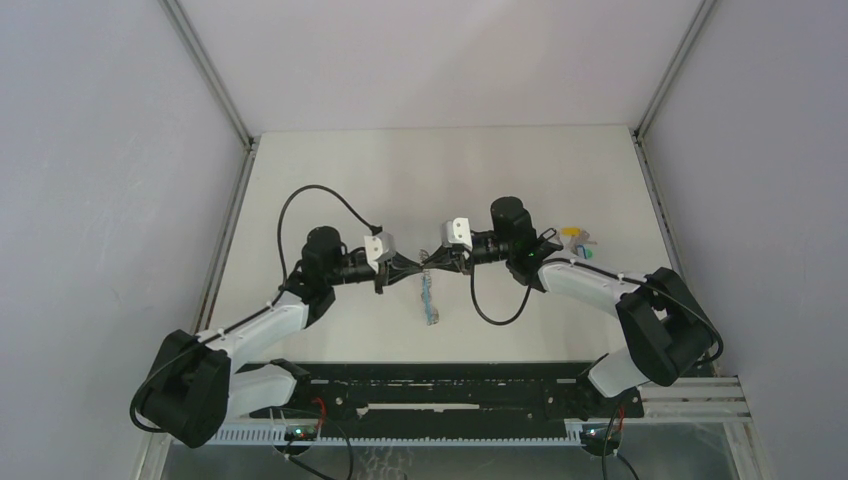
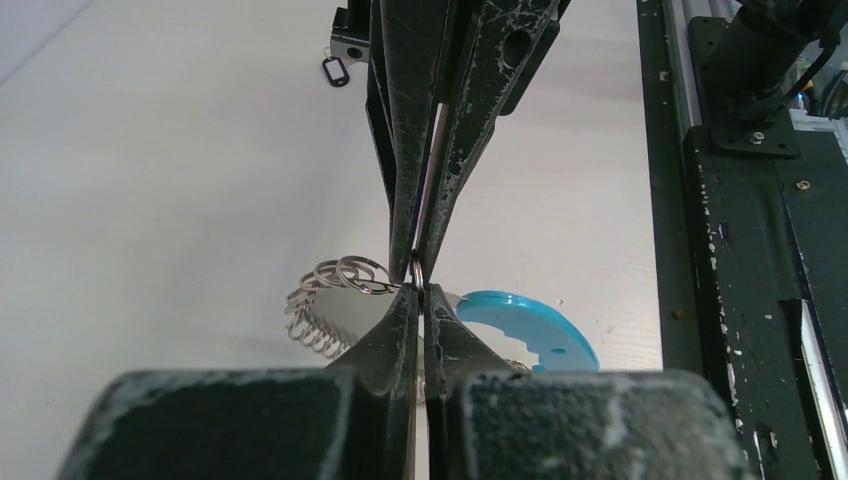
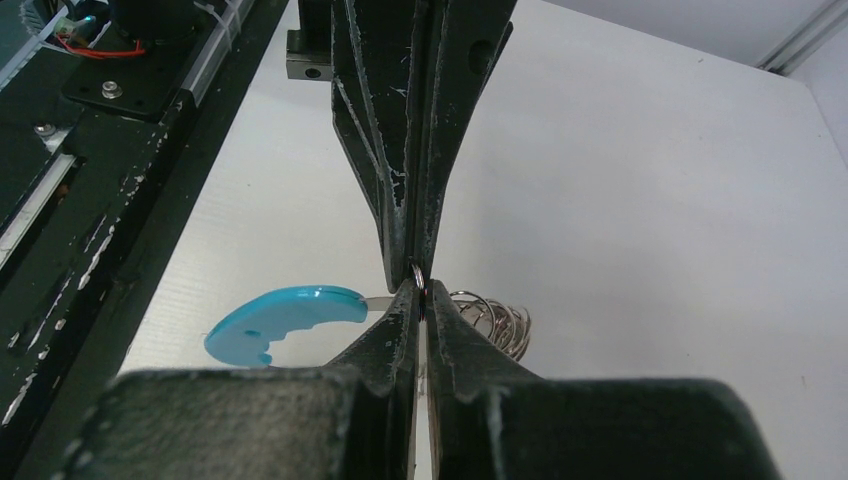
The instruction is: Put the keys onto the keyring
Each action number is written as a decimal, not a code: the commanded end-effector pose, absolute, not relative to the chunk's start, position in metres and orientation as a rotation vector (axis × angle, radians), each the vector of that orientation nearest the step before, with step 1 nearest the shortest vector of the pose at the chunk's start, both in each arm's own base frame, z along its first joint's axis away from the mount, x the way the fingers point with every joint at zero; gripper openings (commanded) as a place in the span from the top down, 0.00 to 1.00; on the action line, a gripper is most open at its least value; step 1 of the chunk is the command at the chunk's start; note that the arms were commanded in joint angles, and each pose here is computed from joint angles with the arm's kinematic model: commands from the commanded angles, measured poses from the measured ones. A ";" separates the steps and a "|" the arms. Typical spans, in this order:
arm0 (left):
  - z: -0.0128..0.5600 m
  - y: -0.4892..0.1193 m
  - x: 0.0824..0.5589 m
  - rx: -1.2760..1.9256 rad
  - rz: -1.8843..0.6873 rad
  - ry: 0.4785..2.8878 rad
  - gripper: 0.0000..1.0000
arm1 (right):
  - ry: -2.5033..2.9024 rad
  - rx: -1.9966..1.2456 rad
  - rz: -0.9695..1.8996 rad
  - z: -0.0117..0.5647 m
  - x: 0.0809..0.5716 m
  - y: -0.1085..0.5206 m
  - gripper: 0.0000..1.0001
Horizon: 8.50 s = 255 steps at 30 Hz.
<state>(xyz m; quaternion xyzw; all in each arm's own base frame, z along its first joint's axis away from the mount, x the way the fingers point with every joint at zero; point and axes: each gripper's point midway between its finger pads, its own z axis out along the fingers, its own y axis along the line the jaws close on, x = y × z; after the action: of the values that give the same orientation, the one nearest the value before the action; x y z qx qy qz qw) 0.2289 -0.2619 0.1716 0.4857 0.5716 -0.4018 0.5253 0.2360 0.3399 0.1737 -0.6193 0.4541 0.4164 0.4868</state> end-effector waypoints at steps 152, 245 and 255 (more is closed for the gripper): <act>0.189 -0.283 0.200 -0.135 -1.639 2.521 1.00 | 0.971 -1.360 0.501 0.185 0.188 0.311 0.75; 0.232 -0.264 0.228 0.890 -0.891 1.302 0.64 | 1.167 -1.524 0.680 0.208 0.214 0.313 1.00; 0.195 -0.266 0.215 1.015 -0.868 1.280 0.64 | 1.273 -1.486 0.690 0.191 0.224 0.317 1.00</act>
<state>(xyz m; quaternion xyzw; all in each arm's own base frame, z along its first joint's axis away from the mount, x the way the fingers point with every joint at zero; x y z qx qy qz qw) 0.2211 -0.2637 0.2005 0.4062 0.5850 -0.3836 0.5880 0.2130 0.3078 0.1641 -0.6376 0.5337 0.2845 0.4772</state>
